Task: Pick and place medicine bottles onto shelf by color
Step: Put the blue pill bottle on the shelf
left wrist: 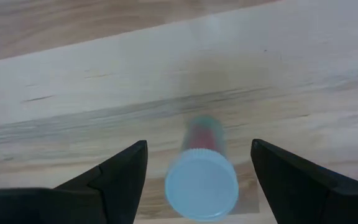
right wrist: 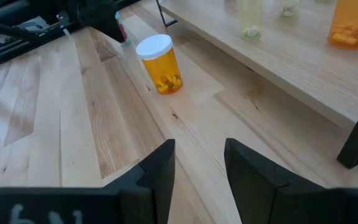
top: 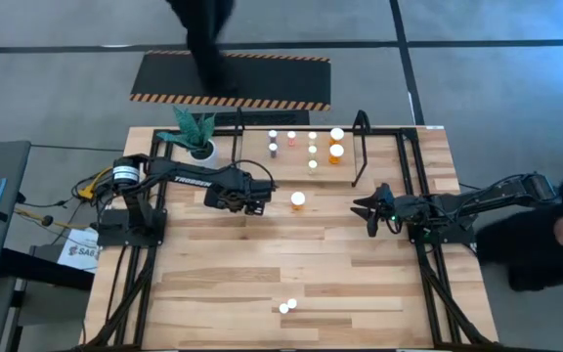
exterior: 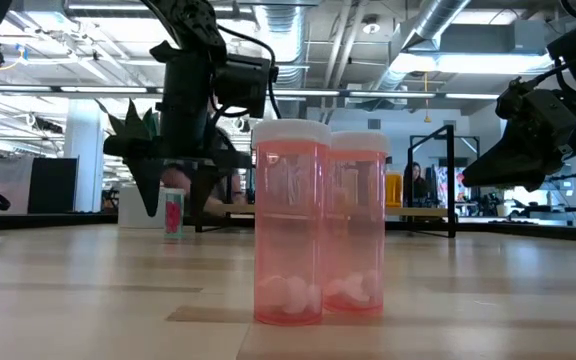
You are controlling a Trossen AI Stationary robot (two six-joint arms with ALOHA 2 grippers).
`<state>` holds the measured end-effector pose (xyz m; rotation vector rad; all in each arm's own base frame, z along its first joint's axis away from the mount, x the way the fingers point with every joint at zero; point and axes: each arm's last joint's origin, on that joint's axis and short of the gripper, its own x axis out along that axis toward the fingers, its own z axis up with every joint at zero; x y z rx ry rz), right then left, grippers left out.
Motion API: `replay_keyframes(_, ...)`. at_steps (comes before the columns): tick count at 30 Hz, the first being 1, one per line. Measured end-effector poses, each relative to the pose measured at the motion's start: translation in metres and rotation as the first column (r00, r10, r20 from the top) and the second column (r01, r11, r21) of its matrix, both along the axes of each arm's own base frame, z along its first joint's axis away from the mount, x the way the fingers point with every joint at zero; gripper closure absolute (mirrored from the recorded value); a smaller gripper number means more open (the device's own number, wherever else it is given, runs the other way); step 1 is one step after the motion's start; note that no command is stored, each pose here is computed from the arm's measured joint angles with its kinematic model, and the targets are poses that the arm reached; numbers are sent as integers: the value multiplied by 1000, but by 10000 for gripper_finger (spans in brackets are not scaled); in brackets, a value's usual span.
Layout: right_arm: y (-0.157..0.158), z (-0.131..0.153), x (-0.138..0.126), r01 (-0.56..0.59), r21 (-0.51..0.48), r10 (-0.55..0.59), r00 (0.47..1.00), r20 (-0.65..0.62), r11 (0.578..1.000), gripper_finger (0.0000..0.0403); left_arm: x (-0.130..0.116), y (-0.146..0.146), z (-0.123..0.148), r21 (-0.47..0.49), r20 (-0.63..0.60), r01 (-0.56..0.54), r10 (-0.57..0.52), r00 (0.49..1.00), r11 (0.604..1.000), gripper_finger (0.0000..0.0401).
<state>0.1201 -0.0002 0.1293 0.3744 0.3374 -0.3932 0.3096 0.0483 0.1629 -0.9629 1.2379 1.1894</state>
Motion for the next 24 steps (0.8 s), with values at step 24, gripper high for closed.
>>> replay_keyframes(24, 0, 0, 0, 0, 0, 0, 1000, 0, 1000, 241, 1, 6, 0, 9, 11, 6, -6, 1000, 1000, 233)
